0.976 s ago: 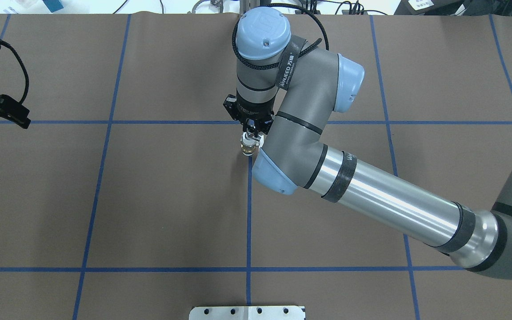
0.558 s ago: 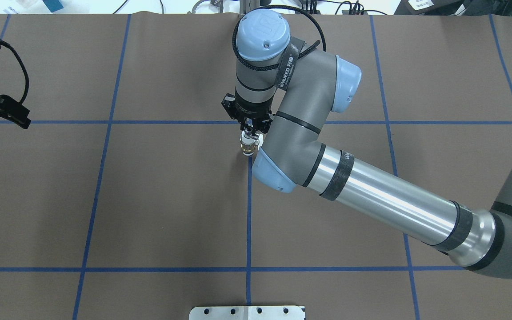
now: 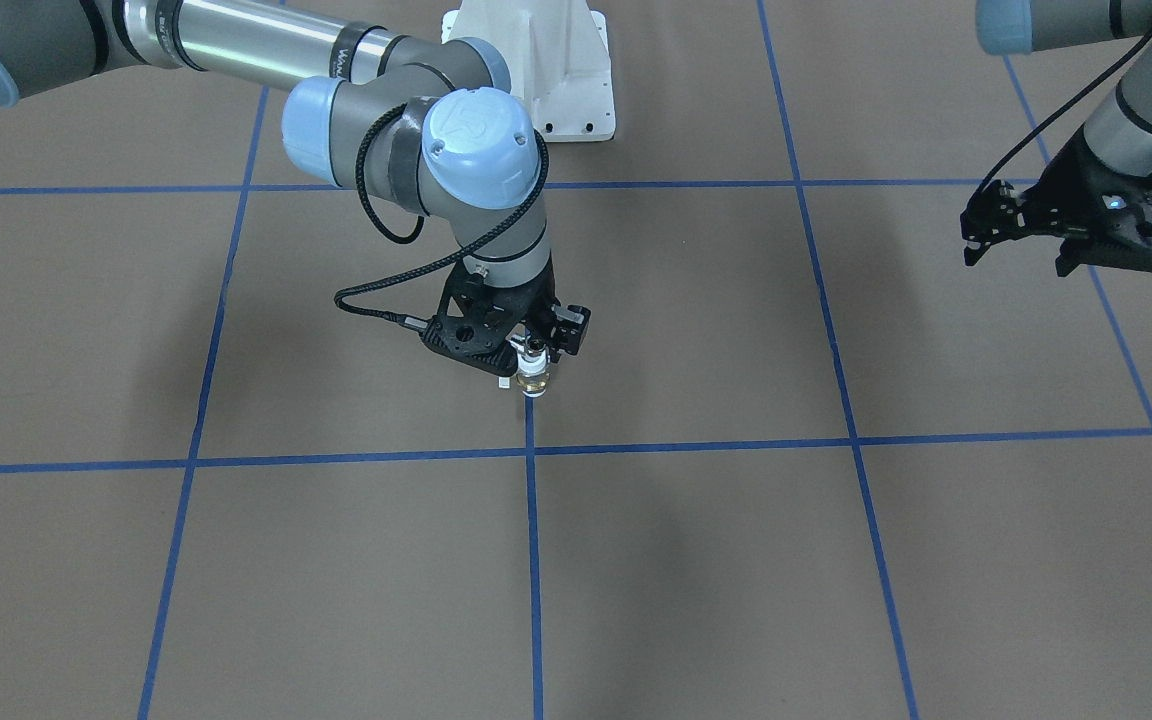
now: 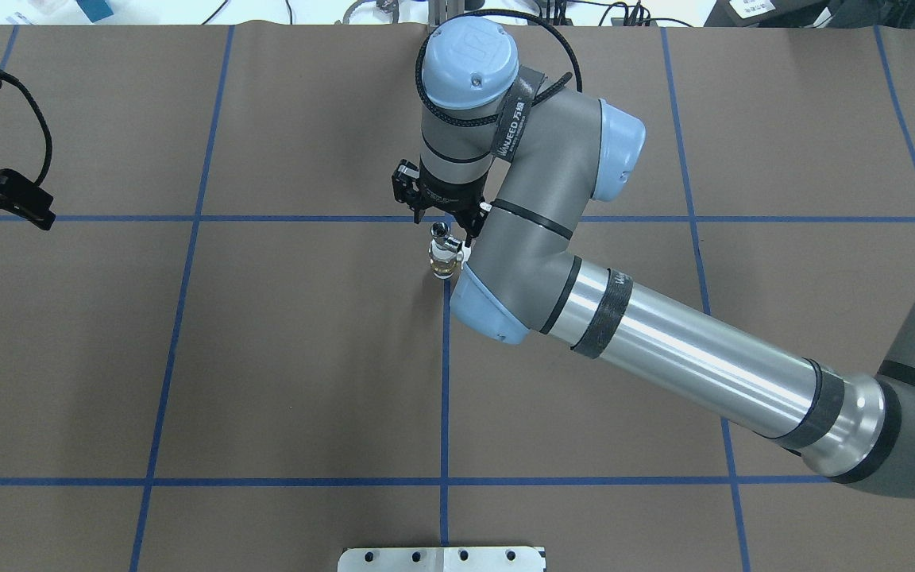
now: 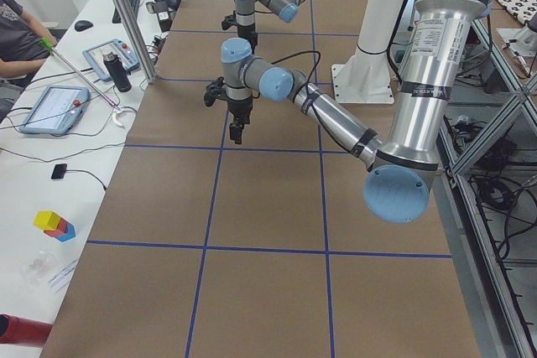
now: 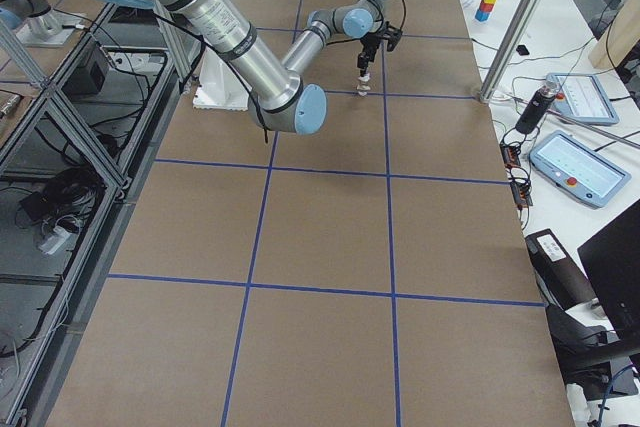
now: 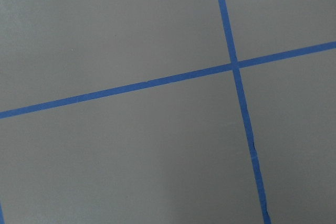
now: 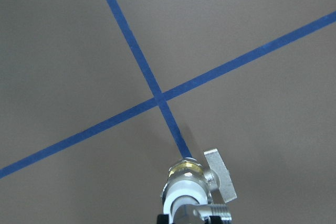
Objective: Assemble PPR valve and pipe with both arms
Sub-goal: 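Lower the fitting into the valve's white socket with the right gripper, then open the right gripper and withdraw it away from the valve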
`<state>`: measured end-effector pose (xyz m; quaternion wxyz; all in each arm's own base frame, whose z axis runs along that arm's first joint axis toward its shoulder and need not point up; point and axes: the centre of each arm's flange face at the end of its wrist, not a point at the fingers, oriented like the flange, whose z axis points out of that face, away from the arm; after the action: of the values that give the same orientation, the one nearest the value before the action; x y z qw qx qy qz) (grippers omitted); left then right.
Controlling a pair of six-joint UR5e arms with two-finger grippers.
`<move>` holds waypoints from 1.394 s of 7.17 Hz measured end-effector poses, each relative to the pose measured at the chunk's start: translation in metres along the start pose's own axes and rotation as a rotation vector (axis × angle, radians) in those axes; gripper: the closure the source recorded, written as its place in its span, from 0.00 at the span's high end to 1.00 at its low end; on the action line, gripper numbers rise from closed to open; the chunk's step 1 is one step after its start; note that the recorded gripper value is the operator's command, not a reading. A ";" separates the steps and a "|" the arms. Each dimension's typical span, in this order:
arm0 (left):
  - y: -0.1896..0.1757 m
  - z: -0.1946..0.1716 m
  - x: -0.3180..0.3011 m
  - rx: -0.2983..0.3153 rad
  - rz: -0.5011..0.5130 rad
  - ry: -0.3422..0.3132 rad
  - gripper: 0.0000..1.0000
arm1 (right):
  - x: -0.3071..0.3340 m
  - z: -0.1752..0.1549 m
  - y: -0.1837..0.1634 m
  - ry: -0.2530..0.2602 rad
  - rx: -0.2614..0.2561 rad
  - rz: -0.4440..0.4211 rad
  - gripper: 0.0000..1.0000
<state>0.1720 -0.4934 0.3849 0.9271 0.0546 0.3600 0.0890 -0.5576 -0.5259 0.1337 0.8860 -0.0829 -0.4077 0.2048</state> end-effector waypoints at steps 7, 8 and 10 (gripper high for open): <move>-0.002 -0.023 -0.047 0.024 0.035 0.009 0.99 | 0.180 -0.062 -0.049 -0.063 -0.013 -0.112 1.00; 0.001 -0.024 -0.073 0.019 0.053 0.011 1.00 | 0.239 -0.071 -0.074 -0.041 0.003 -0.177 1.00; 0.015 -0.026 -0.150 0.010 0.068 -0.003 1.00 | 0.363 -0.090 -0.138 0.018 0.017 -0.313 1.00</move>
<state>0.0431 -0.5083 0.4670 0.9237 0.0714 0.3572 0.1185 -0.2373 -0.4920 0.3683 0.9113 -0.0128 -0.4060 0.0668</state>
